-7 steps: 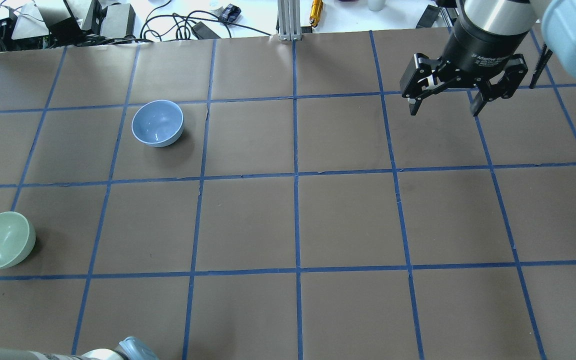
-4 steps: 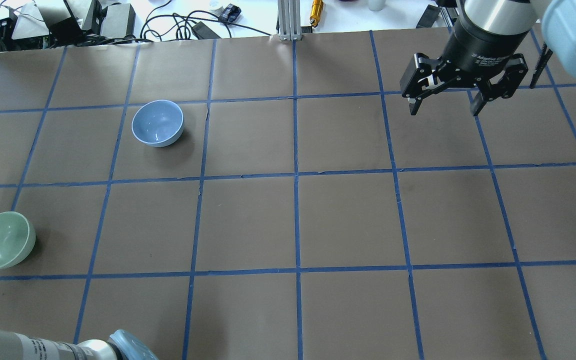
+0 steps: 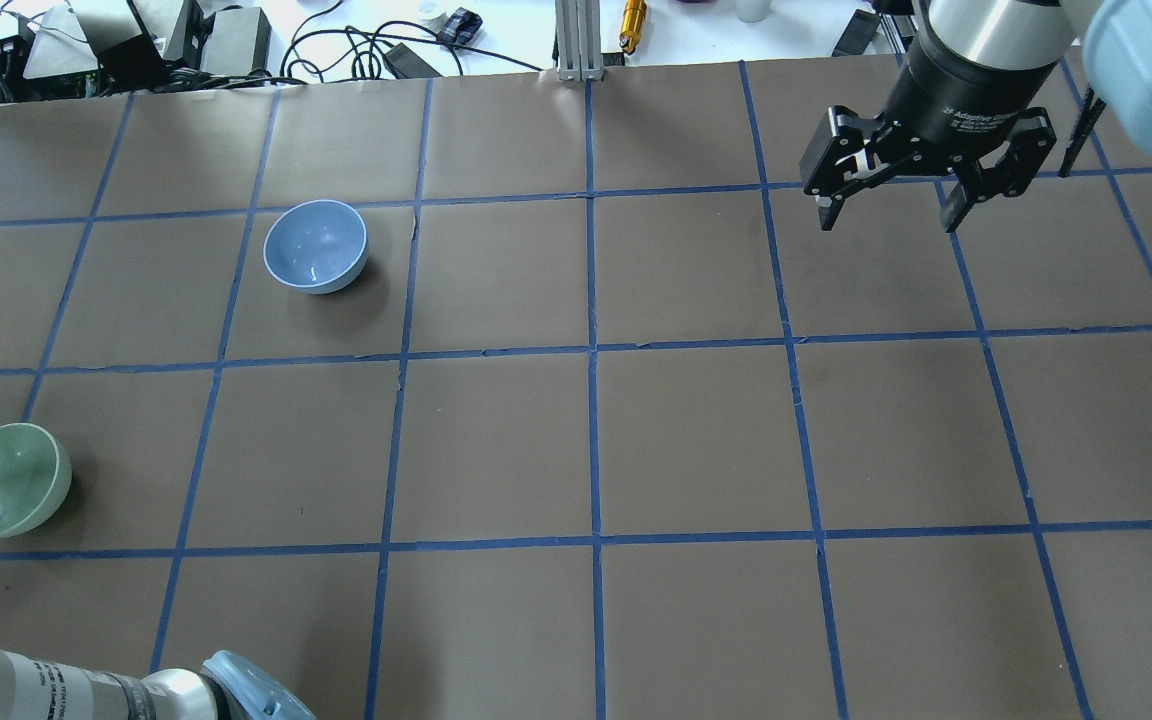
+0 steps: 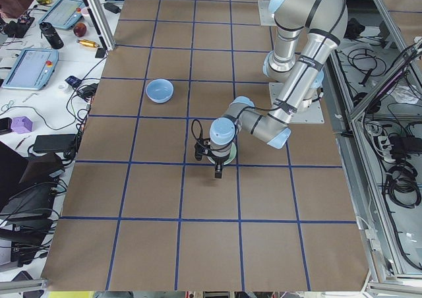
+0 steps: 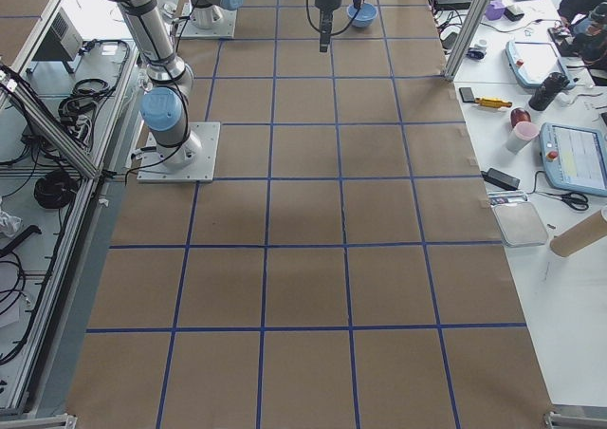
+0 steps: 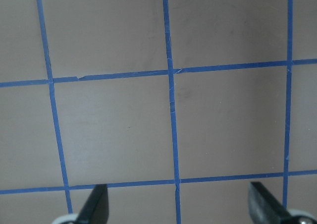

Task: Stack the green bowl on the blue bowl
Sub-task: 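Close the left gripper on the green bowl's rim, then lift the green bowl with the left gripper toward the blue bowl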

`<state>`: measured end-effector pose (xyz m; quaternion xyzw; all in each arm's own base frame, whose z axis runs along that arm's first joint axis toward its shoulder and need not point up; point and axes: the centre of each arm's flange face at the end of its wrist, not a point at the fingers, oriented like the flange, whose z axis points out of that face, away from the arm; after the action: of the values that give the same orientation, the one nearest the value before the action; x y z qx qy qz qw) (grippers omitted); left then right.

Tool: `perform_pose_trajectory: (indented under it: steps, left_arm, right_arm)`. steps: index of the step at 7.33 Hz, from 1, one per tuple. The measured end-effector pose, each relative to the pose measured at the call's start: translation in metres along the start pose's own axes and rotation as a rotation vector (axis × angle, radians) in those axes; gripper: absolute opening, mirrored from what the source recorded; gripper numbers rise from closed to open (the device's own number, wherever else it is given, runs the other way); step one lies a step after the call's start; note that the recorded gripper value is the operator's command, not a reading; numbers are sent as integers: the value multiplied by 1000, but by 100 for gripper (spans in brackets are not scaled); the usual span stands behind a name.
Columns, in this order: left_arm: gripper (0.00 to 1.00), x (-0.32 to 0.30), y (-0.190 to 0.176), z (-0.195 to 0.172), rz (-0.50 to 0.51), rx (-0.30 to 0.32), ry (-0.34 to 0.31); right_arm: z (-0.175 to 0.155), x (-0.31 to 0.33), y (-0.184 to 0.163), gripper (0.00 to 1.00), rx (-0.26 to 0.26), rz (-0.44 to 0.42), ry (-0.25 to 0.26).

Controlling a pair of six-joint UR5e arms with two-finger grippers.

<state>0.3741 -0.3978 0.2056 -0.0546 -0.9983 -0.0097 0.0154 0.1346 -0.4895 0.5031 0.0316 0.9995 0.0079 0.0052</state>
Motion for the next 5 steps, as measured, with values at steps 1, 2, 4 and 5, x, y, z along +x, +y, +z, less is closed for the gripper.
perform_pose_trajectory:
  steps: [1, 2, 4, 5]
  left_arm:
    - [0, 0, 0, 1, 7, -1, 2]
    - [0, 0, 1, 1, 13, -3, 2]
    - [0, 3, -2, 1, 10, 15, 38]
    - [0, 5, -5, -5, 7, 26, 39]
  right_arm:
    - [0, 0, 0, 100, 0, 0, 0]
    - [0, 0, 0, 100, 0, 0, 0]
    - [0, 0, 0, 100, -1, 0, 0]
    - [0, 0, 0, 100, -1, 0, 0]
